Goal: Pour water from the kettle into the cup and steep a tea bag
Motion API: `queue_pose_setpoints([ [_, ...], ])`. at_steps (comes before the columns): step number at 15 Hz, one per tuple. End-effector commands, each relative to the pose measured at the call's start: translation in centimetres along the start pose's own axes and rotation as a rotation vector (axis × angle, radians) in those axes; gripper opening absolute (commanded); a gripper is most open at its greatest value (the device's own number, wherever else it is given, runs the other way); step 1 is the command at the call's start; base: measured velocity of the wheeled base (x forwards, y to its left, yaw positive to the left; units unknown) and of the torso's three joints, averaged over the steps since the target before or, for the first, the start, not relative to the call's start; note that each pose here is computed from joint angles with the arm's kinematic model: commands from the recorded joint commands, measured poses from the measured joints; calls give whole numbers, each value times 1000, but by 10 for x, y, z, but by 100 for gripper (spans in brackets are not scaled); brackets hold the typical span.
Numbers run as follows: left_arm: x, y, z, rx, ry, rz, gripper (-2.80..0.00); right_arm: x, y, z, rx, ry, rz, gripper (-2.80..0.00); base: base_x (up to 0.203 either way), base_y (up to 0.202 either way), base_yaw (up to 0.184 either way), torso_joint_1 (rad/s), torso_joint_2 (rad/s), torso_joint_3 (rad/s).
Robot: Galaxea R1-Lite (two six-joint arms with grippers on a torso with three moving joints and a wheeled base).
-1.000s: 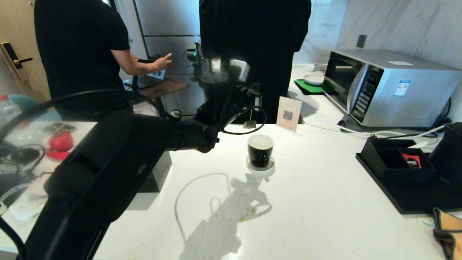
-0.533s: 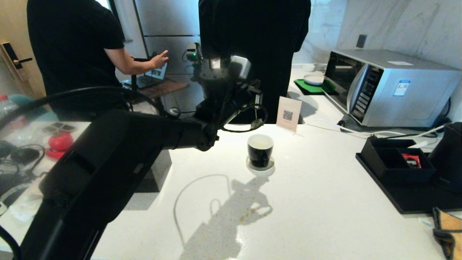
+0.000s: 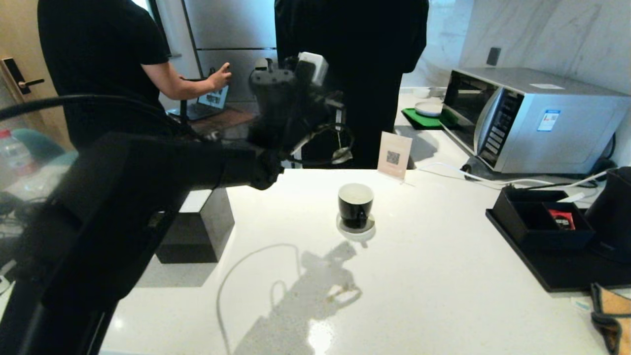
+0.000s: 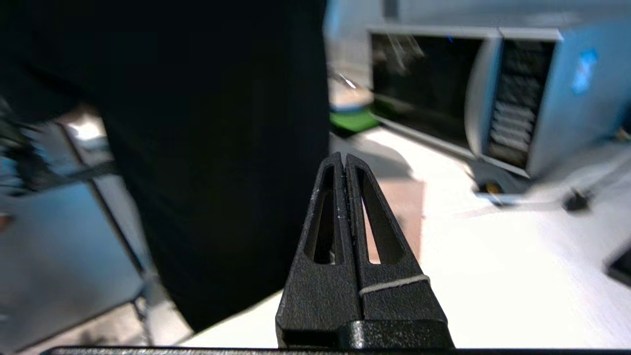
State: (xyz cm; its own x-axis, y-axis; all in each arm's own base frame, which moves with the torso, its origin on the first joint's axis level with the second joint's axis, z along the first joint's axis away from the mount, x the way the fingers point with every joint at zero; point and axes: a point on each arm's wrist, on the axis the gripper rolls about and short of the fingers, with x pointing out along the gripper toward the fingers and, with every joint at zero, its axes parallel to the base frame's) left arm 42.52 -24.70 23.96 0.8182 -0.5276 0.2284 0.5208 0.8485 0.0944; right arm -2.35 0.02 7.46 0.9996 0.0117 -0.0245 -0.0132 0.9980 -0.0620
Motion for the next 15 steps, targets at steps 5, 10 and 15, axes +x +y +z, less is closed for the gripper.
queue_pose_setpoints([
  [5, -29, 64, 67, 41, -103, 134, -280, 0, 0, 0, -1, 0, 1, -280, 0, 0, 0, 0, 0, 0],
  [10, -51, 105, 93, 67, -126, 228, -280, 0, 0, 0, -1, 2, 1, -280, 0, 0, 0, 0, 0, 0],
  [15, -78, 117, 111, 57, -59, 268, -280, 0, 0, 0, -1, 0, 1, -280, 0, 0, 0, 0, 0, 0],
])
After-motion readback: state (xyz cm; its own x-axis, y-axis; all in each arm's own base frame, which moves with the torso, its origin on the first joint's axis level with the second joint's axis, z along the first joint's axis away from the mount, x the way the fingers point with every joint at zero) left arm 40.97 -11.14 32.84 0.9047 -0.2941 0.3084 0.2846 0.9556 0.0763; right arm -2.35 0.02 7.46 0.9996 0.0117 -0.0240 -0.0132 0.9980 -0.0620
